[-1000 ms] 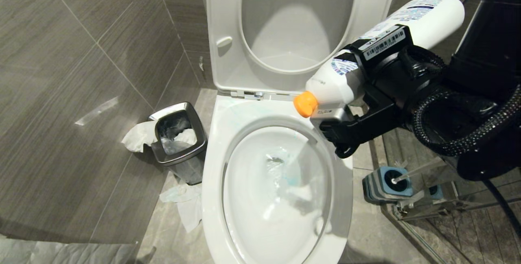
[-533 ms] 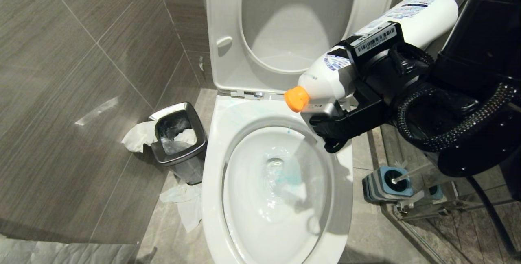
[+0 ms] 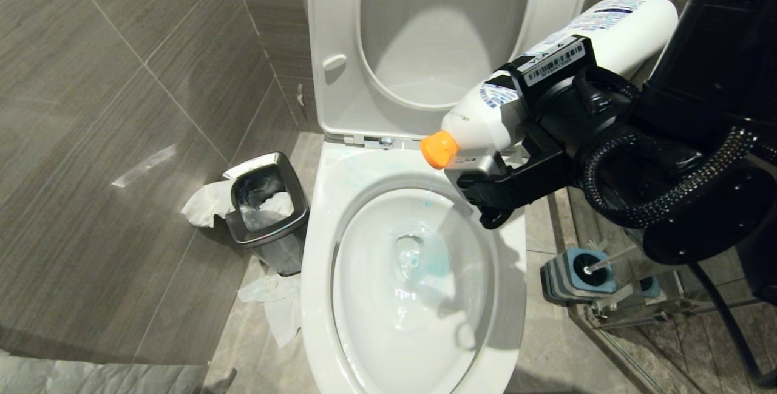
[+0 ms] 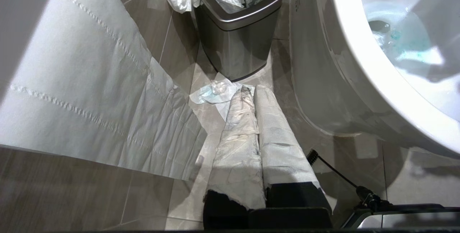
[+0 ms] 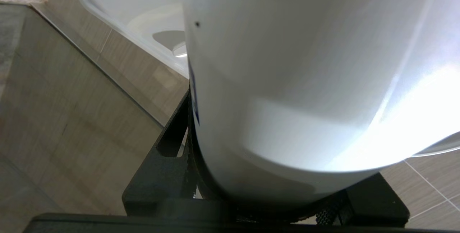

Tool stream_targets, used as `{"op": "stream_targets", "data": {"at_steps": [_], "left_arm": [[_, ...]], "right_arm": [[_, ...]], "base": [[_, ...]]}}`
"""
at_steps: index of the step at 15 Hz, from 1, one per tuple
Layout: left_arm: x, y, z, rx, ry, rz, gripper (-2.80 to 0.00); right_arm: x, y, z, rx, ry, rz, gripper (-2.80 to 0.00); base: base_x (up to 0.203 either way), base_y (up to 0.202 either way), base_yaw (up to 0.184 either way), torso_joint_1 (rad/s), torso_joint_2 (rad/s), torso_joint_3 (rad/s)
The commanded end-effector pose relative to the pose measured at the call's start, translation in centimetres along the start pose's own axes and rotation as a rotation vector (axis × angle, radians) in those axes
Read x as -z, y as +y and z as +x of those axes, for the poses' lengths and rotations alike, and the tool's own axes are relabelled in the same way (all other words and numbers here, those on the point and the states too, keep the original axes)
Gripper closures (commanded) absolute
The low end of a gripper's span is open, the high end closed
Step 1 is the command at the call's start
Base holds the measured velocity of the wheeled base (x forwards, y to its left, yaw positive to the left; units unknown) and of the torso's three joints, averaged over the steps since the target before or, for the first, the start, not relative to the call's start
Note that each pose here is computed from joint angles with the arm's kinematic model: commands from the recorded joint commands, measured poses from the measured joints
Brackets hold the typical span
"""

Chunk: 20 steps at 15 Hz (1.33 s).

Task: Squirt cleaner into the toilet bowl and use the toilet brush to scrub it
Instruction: Pour in the cleaning agent

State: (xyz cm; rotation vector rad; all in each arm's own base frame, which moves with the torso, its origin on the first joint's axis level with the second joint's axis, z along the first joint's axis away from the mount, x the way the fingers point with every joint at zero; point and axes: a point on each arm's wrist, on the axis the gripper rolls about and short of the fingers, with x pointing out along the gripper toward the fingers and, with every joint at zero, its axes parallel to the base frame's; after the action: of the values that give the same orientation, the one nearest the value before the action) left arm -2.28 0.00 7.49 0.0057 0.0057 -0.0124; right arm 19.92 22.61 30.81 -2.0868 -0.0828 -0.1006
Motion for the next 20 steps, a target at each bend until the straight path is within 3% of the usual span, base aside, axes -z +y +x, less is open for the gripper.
{"op": "stream_targets", "data": {"at_steps": [1,12,19,20], "left_arm": [[0.05,0.00,0.01,0.000,0.002,0.000,0.00],[0.05,0.00,0.01,0.000,0.002,-0.001,0.00],[0.05,0.00,0.01,0.000,0.002,0.000,0.00],[0.05,0.00,0.01,0.000,0.002,-0.001,0.00]], "right_arm": [[-0.22,0.01,0.07,-0.002,0.002,-0.012,0.00],[-0.63,0.06,0.31,-0.005,0.000,0.020,0.00],[-0.82,0.11,0.41,-0.007,-0.001,0.063,0.00],[-0.86,0.12,0.44,-0.005,0.000,0.097,0.00]], "base": [[0.000,0.000,0.000,0.000,0.00,0.000],[0.000,0.000,0.000,0.000,0.00,0.000],[0.000,0.000,0.000,0.000,0.00,0.000],[0.000,0.000,0.000,0.000,0.00,0.000]]}}
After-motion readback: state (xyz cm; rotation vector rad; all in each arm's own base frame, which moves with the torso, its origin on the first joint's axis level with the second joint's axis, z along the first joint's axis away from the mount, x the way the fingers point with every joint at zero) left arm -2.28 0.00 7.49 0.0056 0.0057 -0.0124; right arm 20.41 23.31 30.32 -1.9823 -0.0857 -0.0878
